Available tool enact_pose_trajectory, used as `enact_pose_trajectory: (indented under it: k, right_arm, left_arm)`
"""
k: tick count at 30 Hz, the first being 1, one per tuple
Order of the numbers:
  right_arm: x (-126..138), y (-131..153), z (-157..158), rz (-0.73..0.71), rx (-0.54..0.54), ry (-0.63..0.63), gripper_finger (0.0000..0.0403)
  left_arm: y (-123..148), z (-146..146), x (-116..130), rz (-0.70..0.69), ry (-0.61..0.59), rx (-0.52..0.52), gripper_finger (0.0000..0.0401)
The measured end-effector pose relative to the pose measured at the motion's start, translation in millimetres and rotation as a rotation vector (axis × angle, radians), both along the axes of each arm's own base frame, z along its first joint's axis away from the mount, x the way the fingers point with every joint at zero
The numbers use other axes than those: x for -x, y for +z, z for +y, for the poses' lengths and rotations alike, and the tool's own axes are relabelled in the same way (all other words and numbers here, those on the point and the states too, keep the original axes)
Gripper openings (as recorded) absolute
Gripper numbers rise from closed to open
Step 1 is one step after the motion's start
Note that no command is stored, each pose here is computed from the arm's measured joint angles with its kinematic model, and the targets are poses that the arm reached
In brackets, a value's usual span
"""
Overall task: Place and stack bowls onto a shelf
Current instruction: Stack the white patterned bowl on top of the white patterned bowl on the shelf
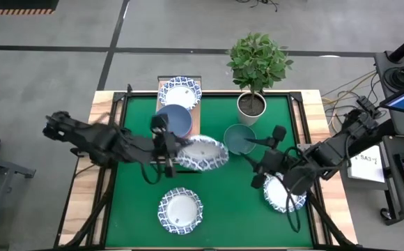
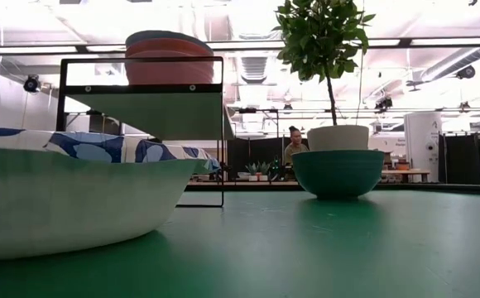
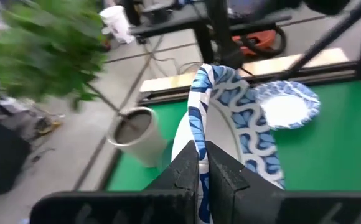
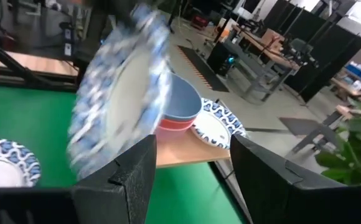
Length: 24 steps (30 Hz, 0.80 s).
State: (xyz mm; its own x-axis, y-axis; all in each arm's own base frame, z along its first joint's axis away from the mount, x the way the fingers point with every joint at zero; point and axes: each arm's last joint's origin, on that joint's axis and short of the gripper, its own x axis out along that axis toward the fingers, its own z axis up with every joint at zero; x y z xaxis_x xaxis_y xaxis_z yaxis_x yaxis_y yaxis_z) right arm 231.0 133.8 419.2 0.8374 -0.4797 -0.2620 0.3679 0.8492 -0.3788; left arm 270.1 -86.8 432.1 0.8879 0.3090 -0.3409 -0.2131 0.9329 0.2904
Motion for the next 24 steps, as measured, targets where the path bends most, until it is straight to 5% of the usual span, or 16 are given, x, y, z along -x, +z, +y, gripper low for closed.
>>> enact_pose_trajectory:
  k: [6, 11, 18, 24]
  right_arm:
    - [6, -17, 10, 0.004, -0.042, 0.023, 0.0194]
    - [10, -38, 20, 0.009, -0.079, 0.025, 0.0194]
    - [13, -69, 24, -0.037, -0.107, -0.065, 0.0194]
    - [15, -92, 23, -0.081, -0.177, -0.125, 0.0194]
  left_arm:
    - [62, 47, 36, -0.01, 0.191, -0.083, 0.0]
    - [88, 106, 63, -0.017, 0.362, -0.047, 0.0]
    - [85, 206, 93, -0.042, 0.456, 0.166, 0.0]
    - [48, 283, 114, -0.06, 0.473, 0.469, 0.0]
